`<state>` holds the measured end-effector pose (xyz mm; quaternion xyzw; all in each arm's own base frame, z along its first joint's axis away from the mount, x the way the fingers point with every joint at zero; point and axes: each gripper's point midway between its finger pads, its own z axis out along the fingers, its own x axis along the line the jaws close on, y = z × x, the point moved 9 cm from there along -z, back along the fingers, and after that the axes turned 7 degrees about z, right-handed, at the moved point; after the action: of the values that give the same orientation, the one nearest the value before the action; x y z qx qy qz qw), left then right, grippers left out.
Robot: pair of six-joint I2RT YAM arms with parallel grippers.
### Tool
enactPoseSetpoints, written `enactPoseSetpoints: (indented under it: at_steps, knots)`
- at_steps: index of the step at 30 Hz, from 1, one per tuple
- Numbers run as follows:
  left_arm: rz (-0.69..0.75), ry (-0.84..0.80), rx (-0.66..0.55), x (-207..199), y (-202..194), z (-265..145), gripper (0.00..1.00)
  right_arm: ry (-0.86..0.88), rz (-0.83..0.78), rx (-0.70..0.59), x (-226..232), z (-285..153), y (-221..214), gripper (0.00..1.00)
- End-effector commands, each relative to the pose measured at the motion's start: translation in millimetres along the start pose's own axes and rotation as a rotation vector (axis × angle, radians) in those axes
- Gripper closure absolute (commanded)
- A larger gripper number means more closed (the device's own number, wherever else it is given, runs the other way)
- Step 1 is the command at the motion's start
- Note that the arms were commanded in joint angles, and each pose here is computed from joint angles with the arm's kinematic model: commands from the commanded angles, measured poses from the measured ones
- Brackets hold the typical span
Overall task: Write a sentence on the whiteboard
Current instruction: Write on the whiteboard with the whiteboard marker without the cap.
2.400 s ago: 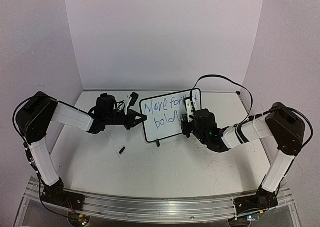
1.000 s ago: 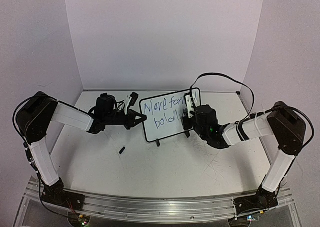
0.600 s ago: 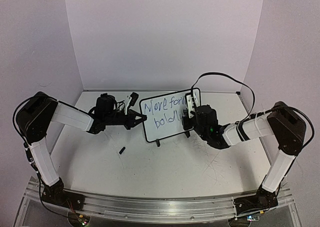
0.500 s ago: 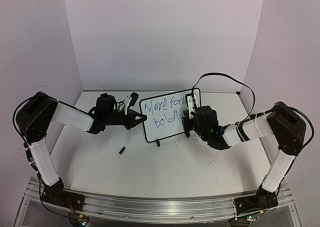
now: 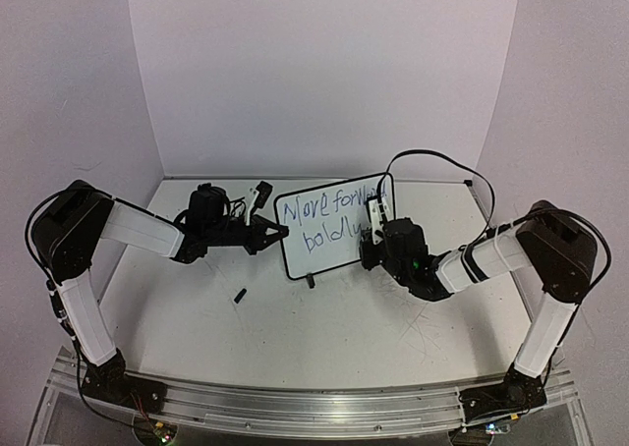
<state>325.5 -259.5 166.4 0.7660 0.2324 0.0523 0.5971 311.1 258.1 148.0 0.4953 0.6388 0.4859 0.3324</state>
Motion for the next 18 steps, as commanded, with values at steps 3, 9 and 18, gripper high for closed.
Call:
enactPoseSetpoints:
  at_steps: [3, 9, 18]
  knots:
    - [0.038, 0.146, 0.091, 19.7, -18.2, 0.1, 1.0, -0.007, 0.013, 0.026, -2.2, 6.3, -15.5, 1.0]
    - [0.037, 0.143, 0.092, 19.4, -18.2, -0.1, 1.0, 0.008, 0.013, 0.03, 1.9, 11.4, -20.0, 1.0]
    - [0.037, 0.144, 0.094, 19.3, -19.0, 0.5, 1.0, 0.038, 0.02, 0.011, 15.7, 19.9, -15.8, 1.0]
